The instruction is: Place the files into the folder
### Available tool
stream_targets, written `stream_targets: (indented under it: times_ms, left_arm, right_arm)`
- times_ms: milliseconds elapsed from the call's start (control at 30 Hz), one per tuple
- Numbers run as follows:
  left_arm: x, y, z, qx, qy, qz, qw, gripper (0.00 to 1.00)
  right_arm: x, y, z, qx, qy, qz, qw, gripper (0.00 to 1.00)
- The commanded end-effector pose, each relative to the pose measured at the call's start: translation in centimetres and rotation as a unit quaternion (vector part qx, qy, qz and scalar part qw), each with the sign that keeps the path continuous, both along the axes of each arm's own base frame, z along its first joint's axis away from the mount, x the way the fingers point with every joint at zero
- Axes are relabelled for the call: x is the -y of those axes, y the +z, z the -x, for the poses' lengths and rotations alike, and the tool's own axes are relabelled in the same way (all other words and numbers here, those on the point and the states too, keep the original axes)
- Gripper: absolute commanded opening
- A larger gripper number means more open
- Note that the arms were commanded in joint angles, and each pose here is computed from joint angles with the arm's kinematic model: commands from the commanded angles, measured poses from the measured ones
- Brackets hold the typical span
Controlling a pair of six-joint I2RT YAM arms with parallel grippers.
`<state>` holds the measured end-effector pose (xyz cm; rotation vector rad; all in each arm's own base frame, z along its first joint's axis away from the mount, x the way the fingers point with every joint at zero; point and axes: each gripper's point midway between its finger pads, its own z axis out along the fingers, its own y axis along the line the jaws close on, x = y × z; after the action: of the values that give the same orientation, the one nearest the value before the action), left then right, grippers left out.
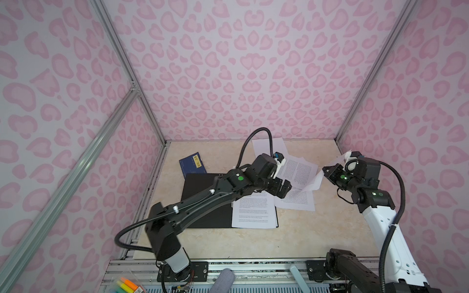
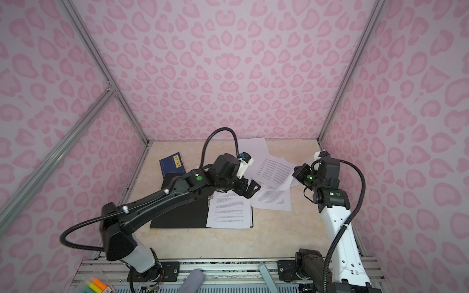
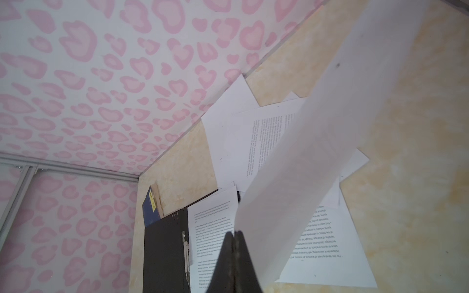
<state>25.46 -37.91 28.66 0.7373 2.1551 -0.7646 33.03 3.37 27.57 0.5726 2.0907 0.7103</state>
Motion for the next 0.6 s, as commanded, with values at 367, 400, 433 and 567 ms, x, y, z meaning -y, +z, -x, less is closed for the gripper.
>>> stream_targets:
  times_ms: [367, 400, 433, 567]
  left_arm:
    - [-25.3, -3.3, 3.8, 0.096, 0.293, -0.043, 0.950, 0.98]
    - [-26.0, -4.0, 3.9, 0.092, 0.304, -0.039, 0.947, 0.98]
    - [-26.4, -4.4, 3.9, 0.089, 0.312, -0.033, 0.945, 0.98]
    - [-27.0, -5.3, 2.9, 0.077, 0.325, -0.034, 0.942, 0.98]
  right_arm:
    - [-22.0, 4.2, -4.0, 0.019, 0.235, 0.020, 0.972, 0.00]
    - [-23.1, 5.3, -4.1, 0.030, 0.245, 0.014, 0.969, 0.00]
    - [-24.0, 5.8, -4.4, 0.034, 0.254, 0.006, 0.966, 0.00]
    - [-23.8, 5.0, -4.9, 0.028, 0.252, -0.015, 0.967, 0.00]
